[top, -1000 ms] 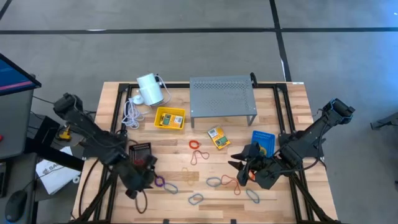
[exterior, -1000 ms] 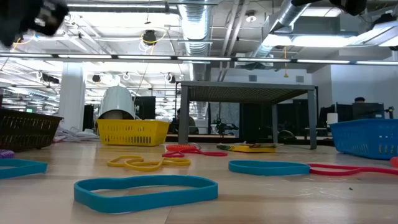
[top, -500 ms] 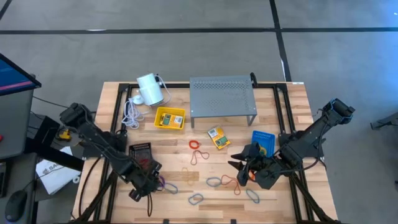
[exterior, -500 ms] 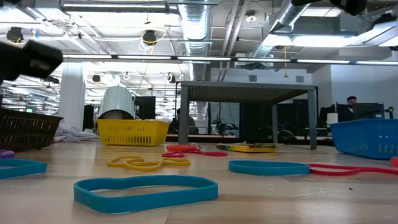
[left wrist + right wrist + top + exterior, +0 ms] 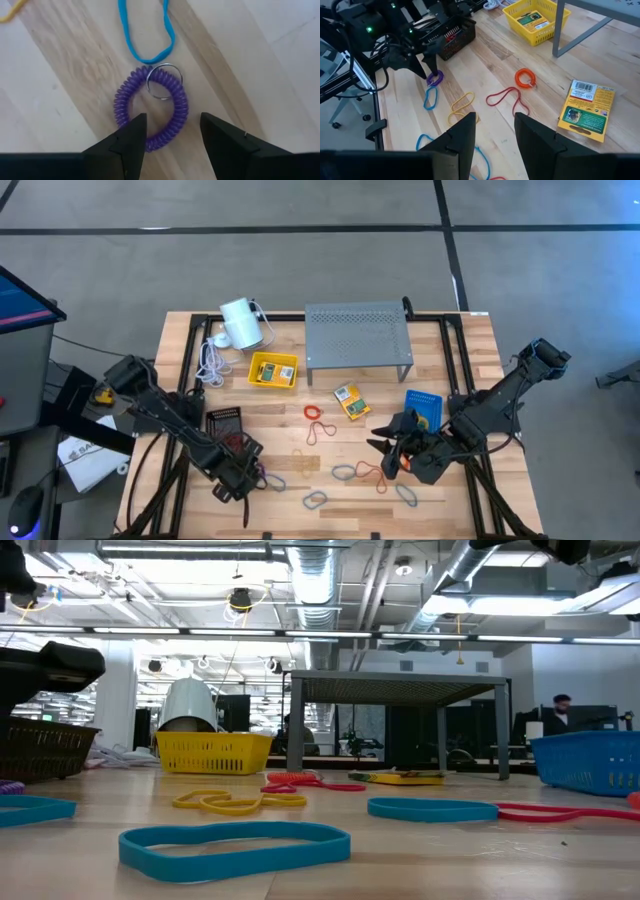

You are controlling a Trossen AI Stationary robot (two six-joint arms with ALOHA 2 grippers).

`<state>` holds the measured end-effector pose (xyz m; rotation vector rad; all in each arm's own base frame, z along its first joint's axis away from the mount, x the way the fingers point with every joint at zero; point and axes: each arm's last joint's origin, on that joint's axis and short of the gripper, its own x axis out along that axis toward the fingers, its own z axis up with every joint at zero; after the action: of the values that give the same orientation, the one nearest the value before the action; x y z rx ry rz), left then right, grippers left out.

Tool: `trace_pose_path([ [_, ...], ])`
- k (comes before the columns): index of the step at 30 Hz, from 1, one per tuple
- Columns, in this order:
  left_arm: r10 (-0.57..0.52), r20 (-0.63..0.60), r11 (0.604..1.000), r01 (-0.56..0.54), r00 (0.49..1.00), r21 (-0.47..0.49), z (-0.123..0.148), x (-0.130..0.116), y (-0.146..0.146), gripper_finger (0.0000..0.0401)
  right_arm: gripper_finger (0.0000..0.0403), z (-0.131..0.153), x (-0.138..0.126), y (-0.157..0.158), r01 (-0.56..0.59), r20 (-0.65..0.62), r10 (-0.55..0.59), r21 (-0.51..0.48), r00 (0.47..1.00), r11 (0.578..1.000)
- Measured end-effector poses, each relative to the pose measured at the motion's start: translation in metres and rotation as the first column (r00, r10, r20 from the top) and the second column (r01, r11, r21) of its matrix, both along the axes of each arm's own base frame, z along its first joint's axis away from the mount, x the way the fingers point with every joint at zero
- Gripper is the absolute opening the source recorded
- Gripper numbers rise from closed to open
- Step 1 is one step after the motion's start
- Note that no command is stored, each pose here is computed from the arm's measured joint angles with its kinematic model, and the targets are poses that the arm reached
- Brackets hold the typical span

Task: Pick & Place Office Desk Supplies
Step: Put the violet spring keychain into the blue bin

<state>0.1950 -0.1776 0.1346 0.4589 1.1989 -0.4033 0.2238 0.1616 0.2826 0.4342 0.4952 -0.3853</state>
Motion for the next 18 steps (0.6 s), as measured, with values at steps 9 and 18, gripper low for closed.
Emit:
trace_pose_path([
  [9, -0.004, 0.003, 1.000, 0.004, 1.000, -0.021, -0.0018, 0.0018, -0.0024, 0.0121, 0.0134, 0.0004, 0.0005, 0.0004, -0.001, 0.005, 0.000, 0.005, 1.000, 1.000],
  [18, 0.023, 0.059, 0.992, -0.016, 0.998, -0.121, 0.0007, 0.0086, -0.0096, 0.0012, 0.0133, 0.0009, 0.0009, 0.0008, -0.001, 0.012, 0.001, 0.012, 1.000, 1.000],
])
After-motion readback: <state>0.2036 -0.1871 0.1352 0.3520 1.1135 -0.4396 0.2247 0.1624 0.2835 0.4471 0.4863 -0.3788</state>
